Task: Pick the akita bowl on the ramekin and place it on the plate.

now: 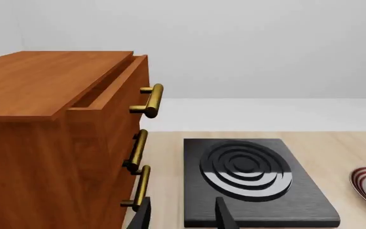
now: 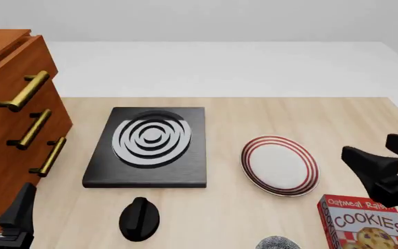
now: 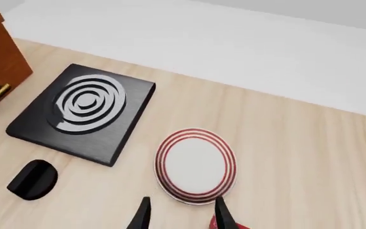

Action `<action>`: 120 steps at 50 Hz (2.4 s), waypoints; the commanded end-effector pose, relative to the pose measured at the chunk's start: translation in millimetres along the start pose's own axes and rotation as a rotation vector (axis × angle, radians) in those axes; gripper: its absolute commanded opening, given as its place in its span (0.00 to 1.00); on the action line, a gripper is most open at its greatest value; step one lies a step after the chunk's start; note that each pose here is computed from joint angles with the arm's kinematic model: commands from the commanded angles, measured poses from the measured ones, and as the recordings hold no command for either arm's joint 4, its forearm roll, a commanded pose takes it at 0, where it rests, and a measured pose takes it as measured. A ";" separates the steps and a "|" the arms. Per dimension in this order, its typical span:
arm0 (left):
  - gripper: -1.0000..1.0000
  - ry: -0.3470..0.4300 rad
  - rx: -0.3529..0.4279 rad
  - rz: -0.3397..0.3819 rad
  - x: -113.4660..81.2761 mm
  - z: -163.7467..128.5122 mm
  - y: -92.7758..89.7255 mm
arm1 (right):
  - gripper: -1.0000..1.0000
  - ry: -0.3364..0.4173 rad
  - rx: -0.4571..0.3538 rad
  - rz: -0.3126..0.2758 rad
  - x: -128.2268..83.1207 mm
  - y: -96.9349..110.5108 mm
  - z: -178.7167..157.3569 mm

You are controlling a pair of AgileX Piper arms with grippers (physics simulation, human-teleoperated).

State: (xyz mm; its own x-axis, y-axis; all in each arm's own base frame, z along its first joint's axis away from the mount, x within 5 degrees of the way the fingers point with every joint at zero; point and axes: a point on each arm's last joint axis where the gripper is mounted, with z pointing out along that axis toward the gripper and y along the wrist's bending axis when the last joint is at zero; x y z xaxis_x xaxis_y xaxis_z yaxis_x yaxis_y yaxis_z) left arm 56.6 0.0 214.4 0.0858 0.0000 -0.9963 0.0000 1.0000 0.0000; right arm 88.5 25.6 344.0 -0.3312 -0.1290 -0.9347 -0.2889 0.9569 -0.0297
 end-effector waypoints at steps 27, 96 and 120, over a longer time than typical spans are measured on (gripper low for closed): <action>1.00 0.000 0.000 0.000 0.0 0.0 0.0 | 1.00 0.491 -0.150 0.006 68.8 29.0 70.5; 1.00 0.000 0.000 0.000 0.0 0.0 0.0 | 1.00 0.726 -0.201 -0.075 135.8 41.8 85.1; 1.00 0.000 0.000 0.000 0.0 0.0 0.0 | 1.00 0.759 -0.219 -0.027 148.1 53.9 90.3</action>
State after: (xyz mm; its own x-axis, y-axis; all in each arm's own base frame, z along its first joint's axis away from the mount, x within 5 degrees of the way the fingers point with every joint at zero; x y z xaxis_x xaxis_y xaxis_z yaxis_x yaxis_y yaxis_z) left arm 56.6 0.0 214.4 0.0858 0.0000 -0.9963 0.0000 1.0000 0.0000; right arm 106.3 77.8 177.3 -0.8109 -0.3781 -0.4466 -0.4565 0.8862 0.0787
